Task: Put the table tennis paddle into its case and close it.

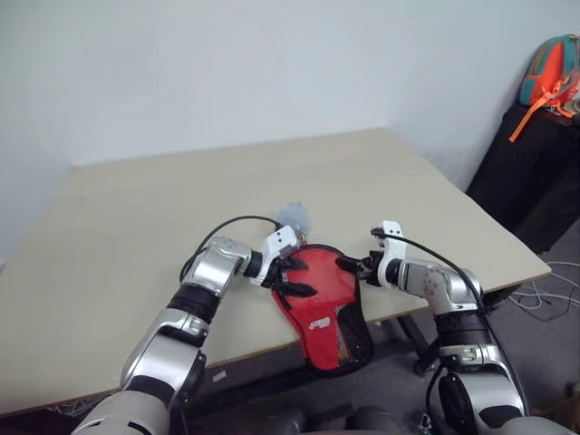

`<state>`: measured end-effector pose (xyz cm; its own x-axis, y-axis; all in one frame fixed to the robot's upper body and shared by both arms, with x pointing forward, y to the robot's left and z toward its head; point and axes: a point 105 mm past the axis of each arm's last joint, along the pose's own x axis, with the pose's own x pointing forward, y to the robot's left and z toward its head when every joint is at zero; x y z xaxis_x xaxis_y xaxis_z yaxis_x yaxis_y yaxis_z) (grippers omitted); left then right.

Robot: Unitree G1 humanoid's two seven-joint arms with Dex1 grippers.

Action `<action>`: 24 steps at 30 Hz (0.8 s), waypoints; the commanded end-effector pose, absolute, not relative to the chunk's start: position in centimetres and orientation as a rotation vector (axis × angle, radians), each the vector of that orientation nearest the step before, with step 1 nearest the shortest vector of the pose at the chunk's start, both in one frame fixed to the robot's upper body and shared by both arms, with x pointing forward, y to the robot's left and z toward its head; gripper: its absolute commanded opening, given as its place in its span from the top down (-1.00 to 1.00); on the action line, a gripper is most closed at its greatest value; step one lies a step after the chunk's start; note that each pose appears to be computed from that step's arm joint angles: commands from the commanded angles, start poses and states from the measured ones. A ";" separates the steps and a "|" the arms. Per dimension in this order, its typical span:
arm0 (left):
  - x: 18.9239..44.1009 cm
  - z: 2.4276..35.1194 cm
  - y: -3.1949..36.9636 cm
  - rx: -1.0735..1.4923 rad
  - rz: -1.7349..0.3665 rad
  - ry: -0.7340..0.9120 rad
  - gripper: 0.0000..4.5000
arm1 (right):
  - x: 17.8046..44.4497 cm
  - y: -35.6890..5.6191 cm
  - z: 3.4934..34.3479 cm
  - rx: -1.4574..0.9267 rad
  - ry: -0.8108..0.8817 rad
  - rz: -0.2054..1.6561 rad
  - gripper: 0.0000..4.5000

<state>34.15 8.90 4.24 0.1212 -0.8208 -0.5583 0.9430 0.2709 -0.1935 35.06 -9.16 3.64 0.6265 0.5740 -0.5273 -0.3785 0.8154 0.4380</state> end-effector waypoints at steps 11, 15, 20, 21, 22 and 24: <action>36.6 6.6 9.1 0.137 -1.221 0.617 -0.87 | 32.8 -7.3 2.8 0.258 0.746 0.647 -0.08; 36.8 6.3 8.8 0.149 -1.207 0.614 -0.87 | 32.3 -6.9 3.0 0.249 0.744 0.690 0.54; 36.8 6.2 8.6 0.144 -1.206 0.611 -0.87 | 31.4 -6.4 3.0 0.264 0.760 0.717 0.99; 36.8 6.2 8.6 0.146 -1.201 0.610 -0.87 | 31.1 -6.2 3.2 0.264 0.759 0.735 0.99; 36.9 6.1 8.6 0.150 -1.197 0.611 -0.87 | 30.9 -6.0 3.3 0.269 0.759 0.747 0.99; 36.9 6.0 8.6 0.154 -1.193 0.612 -0.87 | 30.6 -5.9 3.4 0.275 0.761 0.758 0.99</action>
<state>36.08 8.66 4.81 0.1981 -0.8213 -0.5350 0.8981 0.3707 -0.2366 32.39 -8.10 3.92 0.5854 0.6245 -0.5170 -0.4700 0.7810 0.4113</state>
